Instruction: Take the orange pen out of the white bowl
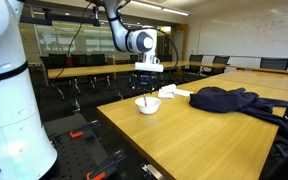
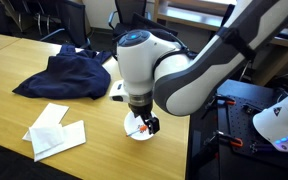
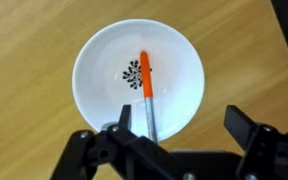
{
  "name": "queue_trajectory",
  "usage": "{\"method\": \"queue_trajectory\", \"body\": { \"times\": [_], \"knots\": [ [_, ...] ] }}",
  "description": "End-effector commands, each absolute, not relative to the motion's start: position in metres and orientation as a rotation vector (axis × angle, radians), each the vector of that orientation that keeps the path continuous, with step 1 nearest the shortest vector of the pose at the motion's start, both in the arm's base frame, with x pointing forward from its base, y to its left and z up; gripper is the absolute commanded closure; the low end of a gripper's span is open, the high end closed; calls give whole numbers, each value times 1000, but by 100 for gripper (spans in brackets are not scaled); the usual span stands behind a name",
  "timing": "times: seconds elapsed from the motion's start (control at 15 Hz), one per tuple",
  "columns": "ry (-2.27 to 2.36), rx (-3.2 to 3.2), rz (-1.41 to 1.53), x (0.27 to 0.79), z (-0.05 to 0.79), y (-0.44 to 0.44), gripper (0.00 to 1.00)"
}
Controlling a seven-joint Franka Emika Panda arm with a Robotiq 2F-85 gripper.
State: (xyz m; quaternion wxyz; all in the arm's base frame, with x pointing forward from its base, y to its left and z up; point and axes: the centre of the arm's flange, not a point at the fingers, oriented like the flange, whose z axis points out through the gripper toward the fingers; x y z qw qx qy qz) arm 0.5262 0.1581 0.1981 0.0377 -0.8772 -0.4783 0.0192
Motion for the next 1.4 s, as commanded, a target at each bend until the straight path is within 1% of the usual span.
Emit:
{"method": "queue_trajectory", "body": {
  "times": [0.0,0.27,0.4,0.47,0.53,0.87,1.0,1.13,1.2,1.27,1.33],
  "knots": [
    [-1511,-2606,-15,546,171,148,0],
    [-1484,-2555,7,568,142,139,0],
    [-1496,-2521,11,573,131,141,8],
    [-1498,-2509,20,574,127,144,28],
    [-1499,-2506,20,575,124,146,29],
    [-1484,-2527,3,576,131,147,69],
    [-1491,-2532,0,573,139,150,82],
    [-1504,-2524,-17,569,153,153,97],
    [-1515,-2516,-33,566,163,156,100],
    [-1533,-2507,-53,562,175,158,100],
    [-1530,-2518,-66,560,186,160,97]
  ]
}}
